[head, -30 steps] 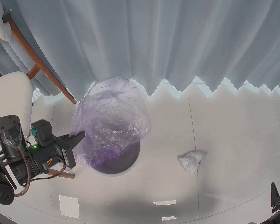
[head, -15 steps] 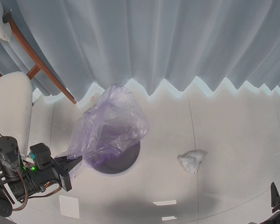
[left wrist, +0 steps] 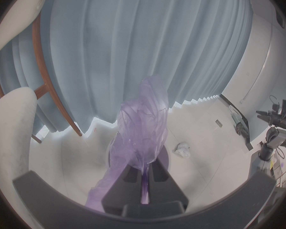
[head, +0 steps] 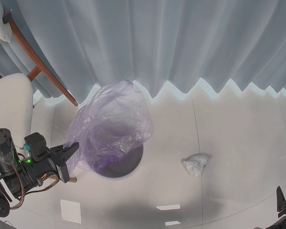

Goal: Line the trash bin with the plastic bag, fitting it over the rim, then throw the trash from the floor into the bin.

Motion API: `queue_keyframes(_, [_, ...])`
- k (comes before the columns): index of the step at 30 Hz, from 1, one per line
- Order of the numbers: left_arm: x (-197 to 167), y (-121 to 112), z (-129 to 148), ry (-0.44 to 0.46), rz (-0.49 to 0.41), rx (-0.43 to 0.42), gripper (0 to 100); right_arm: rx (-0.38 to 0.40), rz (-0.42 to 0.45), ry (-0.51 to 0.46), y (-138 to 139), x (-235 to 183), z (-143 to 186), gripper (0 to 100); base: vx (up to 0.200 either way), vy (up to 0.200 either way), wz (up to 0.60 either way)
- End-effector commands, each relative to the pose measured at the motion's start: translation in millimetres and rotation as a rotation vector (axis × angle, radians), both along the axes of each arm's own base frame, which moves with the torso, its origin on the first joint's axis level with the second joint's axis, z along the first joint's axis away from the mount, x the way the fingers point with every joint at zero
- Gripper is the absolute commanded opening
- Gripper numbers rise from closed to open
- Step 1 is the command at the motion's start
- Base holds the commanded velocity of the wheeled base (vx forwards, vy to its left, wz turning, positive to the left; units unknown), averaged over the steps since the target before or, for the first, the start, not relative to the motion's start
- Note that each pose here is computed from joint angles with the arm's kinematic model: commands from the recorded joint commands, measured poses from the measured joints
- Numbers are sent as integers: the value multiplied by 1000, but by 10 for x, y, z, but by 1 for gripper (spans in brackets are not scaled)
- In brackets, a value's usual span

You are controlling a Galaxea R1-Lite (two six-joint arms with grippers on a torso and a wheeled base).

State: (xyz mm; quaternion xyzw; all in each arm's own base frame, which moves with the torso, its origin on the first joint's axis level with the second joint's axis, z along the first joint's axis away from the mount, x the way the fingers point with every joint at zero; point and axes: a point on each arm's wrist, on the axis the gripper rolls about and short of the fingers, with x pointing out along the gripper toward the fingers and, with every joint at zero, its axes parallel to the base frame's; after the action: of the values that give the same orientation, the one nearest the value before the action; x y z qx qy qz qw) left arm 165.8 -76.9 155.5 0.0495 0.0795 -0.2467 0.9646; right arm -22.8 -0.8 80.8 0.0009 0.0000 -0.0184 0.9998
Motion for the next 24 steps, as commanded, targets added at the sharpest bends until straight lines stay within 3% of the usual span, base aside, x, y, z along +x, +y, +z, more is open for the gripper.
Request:
queue_keyframes(1, [13,41,-7,-20,24,45,0,0,2,3,0,1,-54,100,0,0,0])
queue_keyframes(5, [42,100,17,-32,63,46,0,0,2,0,0,0,-53,100,0,0,0])
queue_keyframes(13, [33,71,14,-30,39,42,0,-42,52,0,12,0,-53,100,0,0,0])
queue_keyframes(22, [29,57,18,-29,31,37,0,-29,52,-6,12,0,-47,100,0,0,0])
queue_keyframes(24, [25,59,17,-30,30,40,0,3,48,-78,11,-3,32,100,0,0,0])
